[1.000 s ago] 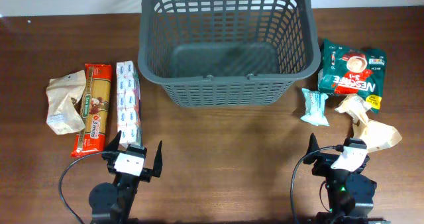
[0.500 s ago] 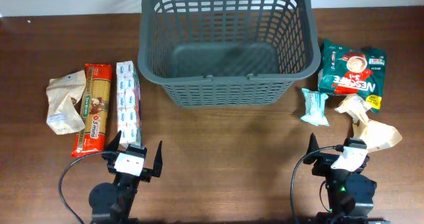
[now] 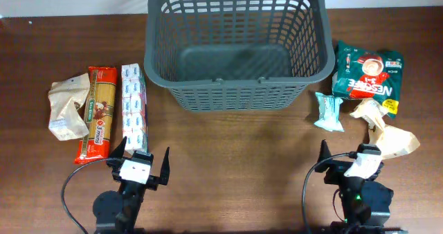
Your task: Pack container
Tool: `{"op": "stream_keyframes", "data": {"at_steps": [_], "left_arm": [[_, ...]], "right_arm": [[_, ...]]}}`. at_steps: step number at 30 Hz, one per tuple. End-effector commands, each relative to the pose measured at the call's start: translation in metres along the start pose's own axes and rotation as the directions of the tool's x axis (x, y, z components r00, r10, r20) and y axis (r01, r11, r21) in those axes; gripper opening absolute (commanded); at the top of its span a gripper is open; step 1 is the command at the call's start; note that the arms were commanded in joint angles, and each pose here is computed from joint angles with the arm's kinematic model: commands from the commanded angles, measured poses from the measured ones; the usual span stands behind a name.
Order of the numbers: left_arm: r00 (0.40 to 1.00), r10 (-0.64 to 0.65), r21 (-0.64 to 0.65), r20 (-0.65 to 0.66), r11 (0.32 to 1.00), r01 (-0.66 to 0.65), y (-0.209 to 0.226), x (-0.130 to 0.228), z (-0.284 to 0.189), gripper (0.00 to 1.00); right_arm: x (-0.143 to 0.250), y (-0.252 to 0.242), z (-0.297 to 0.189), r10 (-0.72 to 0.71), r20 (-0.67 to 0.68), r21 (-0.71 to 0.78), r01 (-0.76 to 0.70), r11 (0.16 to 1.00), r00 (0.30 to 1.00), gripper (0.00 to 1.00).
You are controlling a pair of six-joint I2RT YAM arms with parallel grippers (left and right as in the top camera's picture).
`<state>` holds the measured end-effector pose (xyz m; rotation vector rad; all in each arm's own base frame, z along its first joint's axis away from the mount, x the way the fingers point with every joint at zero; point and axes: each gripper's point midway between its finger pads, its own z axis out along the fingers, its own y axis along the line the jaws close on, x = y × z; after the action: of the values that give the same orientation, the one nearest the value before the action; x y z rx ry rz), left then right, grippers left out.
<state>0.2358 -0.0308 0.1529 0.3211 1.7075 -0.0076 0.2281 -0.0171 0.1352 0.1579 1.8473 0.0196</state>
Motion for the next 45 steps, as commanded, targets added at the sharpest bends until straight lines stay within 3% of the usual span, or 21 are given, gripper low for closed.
{"op": "stream_keyframes", "data": {"at_steps": [1,5,10,16,20,24,30,37,40,45], "left_arm": [[1.0,-0.005,0.009,0.011,1.0,0.005,-0.002,-0.001,0.0,0.99],[1.0,-0.005,0.009,0.011,1.0,0.005,-0.002,-0.001,0.0,0.99],[1.0,-0.005,0.009,0.011,1.0,0.005,-0.002,-0.001,0.0,0.99],[1.0,-0.005,0.009,0.011,1.0,0.005,-0.002,-0.001,0.0,0.99],[1.0,-0.005,0.009,0.011,1.0,0.005,-0.002,-0.001,0.0,0.99],[1.0,-0.005,0.009,0.011,1.0,0.005,-0.002,-0.001,0.0,0.99],[1.0,-0.005,0.009,0.011,1.0,0.005,-0.002,-0.001,0.0,0.99],[1.0,-0.005,0.009,0.011,1.0,0.005,-0.002,-0.001,0.0,0.99],[1.0,-0.005,0.009,0.011,1.0,0.005,-0.002,-0.001,0.0,0.99],[1.0,-0.005,0.009,0.011,1.0,0.005,-0.002,-0.001,0.0,0.99]], "right_arm": [[0.0,0.013,0.0,0.095,-0.002,-0.073,-0.095,0.993,0.995,0.99],[-0.008,0.013,-0.003,0.146,-0.005,-0.067,-0.146,0.987,0.989,0.99],[-0.049,0.003,-0.013,0.188,-0.022,0.022,-0.187,0.982,0.982,0.99],[-0.132,-0.012,-0.009,0.141,-0.133,0.139,-0.122,0.983,0.981,0.99],[-0.198,-0.022,-0.003,0.122,-0.132,0.181,-0.097,0.979,0.984,0.99],[-0.233,-0.043,0.007,0.104,-0.174,0.244,-0.06,0.968,0.979,0.99],[-0.212,-0.081,0.072,0.237,-0.389,0.271,-0.135,0.953,0.89,0.99],[-0.141,-0.091,0.161,0.318,-0.661,0.251,-0.199,0.947,0.68,0.99],[-0.109,-0.088,0.193,0.311,-0.724,0.243,-0.194,0.95,0.615,0.99],[-0.067,-0.084,0.229,0.286,-0.768,0.228,-0.173,0.958,0.573,0.99]]}}
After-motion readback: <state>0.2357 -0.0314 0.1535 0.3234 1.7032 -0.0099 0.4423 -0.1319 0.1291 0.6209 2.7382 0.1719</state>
